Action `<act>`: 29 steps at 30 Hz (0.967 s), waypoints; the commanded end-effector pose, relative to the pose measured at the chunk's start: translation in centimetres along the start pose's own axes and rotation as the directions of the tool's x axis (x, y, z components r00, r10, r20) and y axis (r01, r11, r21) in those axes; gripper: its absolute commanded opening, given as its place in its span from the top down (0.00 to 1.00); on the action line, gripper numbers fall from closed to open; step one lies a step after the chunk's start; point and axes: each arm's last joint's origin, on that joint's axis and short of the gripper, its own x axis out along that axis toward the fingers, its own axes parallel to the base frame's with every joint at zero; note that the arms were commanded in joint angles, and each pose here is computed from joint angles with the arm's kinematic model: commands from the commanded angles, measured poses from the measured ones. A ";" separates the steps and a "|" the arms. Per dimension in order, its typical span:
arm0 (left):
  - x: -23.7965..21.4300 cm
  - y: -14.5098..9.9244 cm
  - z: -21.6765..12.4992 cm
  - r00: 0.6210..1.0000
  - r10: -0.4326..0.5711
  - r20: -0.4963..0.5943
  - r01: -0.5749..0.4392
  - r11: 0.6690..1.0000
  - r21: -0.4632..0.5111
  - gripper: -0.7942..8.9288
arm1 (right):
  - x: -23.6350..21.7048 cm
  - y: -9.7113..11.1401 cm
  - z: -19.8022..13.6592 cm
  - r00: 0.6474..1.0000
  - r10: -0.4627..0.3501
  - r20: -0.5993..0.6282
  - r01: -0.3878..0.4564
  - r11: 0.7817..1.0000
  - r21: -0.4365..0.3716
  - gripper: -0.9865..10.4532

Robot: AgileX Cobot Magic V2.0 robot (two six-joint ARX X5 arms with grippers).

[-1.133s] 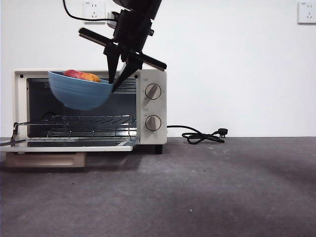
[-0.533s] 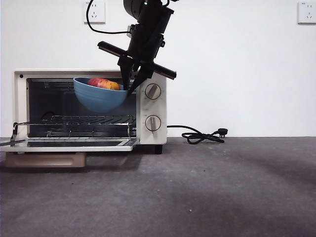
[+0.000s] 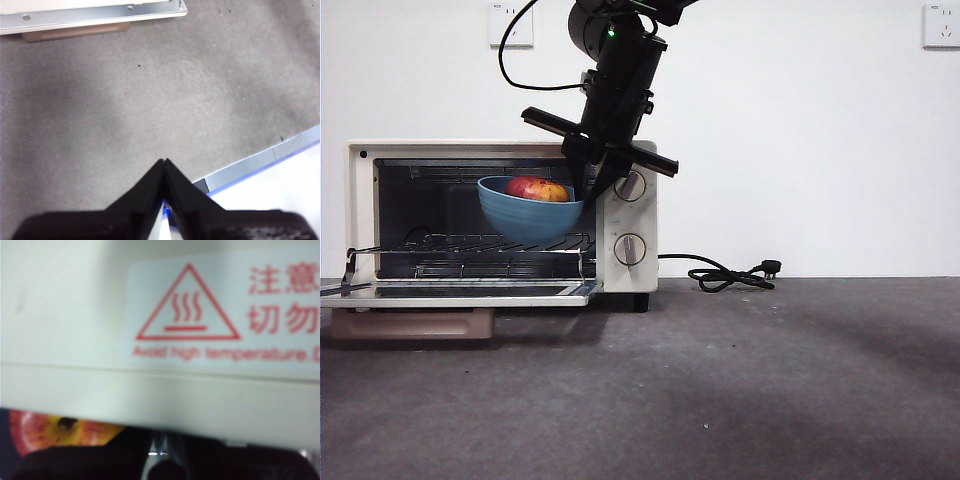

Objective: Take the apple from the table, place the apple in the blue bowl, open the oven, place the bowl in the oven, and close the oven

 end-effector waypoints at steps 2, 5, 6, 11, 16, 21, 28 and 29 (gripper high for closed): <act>0.2 0.0 -0.2 1.000 -0.005 -0.009 0.005 1.000 0.016 0.92 | 0.7 0.0 0.0 1.000 0.002 0.005 -0.002 1.000 0.013 0.92; 0.2 0.1 -0.2 1.000 -0.004 -0.008 0.004 1.000 0.016 0.92 | 0.7 0.0 0.0 1.000 0.005 0.011 -0.005 1.000 0.013 0.92; 0.2 0.1 -0.2 1.000 -0.002 -0.008 0.002 1.000 0.017 0.92 | 0.7 0.0 0.1 1.000 0.006 0.014 -0.006 1.000 0.013 0.92; 0.2 0.1 -0.2 1.000 0.003 -0.007 -0.003 1.000 0.020 0.92 | 0.7 -0.3 0.2 1.000 -0.005 0.015 0.005 1.000 0.017 0.92; 0.2 0.1 -0.2 1.000 0.003 -0.007 -0.003 1.000 0.019 0.92 | 0.8 -0.3 0.2 1.000 -0.007 0.019 0.007 1.000 0.016 0.92; 0.2 0.1 -0.2 1.000 0.003 -0.012 -0.003 1.000 0.017 0.92 | 0.8 -0.3 0.1 1.000 -0.007 0.017 0.006 1.000 0.016 0.91; 0.2 0.1 -0.2 1.000 0.004 -0.012 -0.003 1.000 0.017 0.92 | 0.8 -0.1 0.2 1.000 0.005 0.028 -0.006 1.000 0.014 0.71; 0.2 0.1 -0.2 1.000 0.004 -0.011 -0.003 1.000 0.017 0.92 | 0.8 -0.1 0.2 1.000 0.006 0.028 -0.006 1.000 0.012 0.71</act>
